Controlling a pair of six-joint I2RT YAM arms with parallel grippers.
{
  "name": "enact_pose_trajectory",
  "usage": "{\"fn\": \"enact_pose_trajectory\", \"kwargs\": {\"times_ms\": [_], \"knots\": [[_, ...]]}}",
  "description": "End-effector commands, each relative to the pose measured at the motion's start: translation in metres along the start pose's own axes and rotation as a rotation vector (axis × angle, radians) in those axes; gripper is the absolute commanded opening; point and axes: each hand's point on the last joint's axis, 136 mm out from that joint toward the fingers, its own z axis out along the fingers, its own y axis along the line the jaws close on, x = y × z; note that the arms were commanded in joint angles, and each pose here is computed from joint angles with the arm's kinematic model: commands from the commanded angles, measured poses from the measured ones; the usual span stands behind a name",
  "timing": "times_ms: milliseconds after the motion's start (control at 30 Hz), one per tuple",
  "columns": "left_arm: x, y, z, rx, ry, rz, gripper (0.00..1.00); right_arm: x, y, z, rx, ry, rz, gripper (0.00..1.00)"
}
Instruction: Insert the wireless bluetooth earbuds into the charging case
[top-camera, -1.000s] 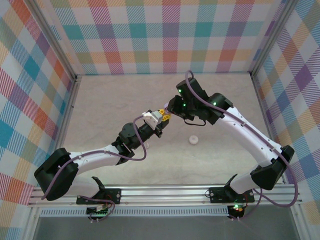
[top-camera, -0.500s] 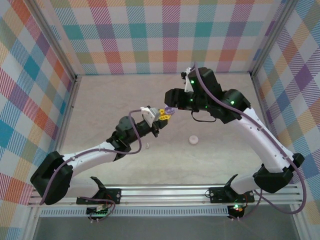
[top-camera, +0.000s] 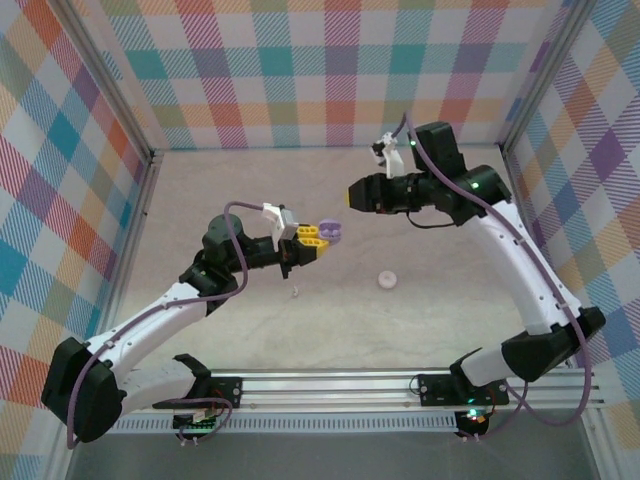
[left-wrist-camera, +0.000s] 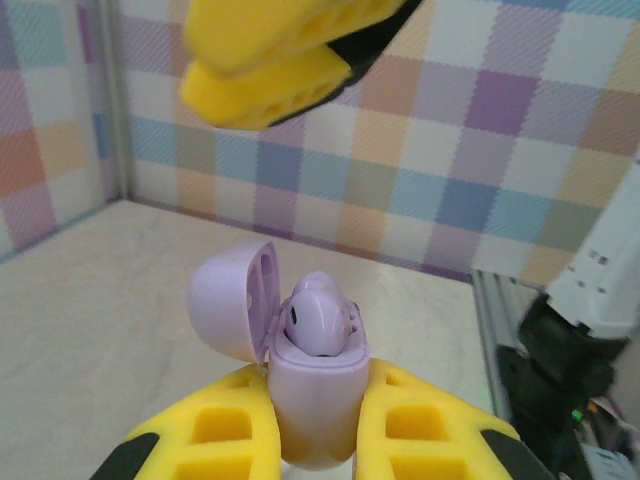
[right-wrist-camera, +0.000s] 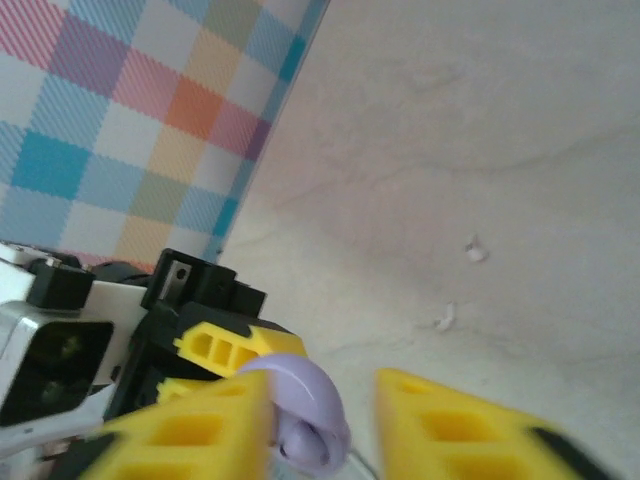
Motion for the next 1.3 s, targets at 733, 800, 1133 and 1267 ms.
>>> {"fn": "enact_pose_trajectory", "kwargs": {"times_ms": [733,800,1133,1267], "knots": [[-0.007,0.004,0.005,0.004,-0.002,-0.028,0.0,0.042,0.008,0.036,-0.186,0.226,0.077,0.11],[-0.005,0.007,0.005,-0.016,0.005,-0.034,0.0,0.045,0.011,0.034,-0.196,0.234,0.08,0.11],[0.004,0.023,0.004,-0.105,0.02,-0.063,0.0,0.044,0.04,0.006,-0.282,0.194,0.047,0.13],[0.004,0.022,0.002,-0.107,0.031,-0.073,0.0,0.045,0.033,-0.006,-0.221,0.13,-0.021,0.37]]}}
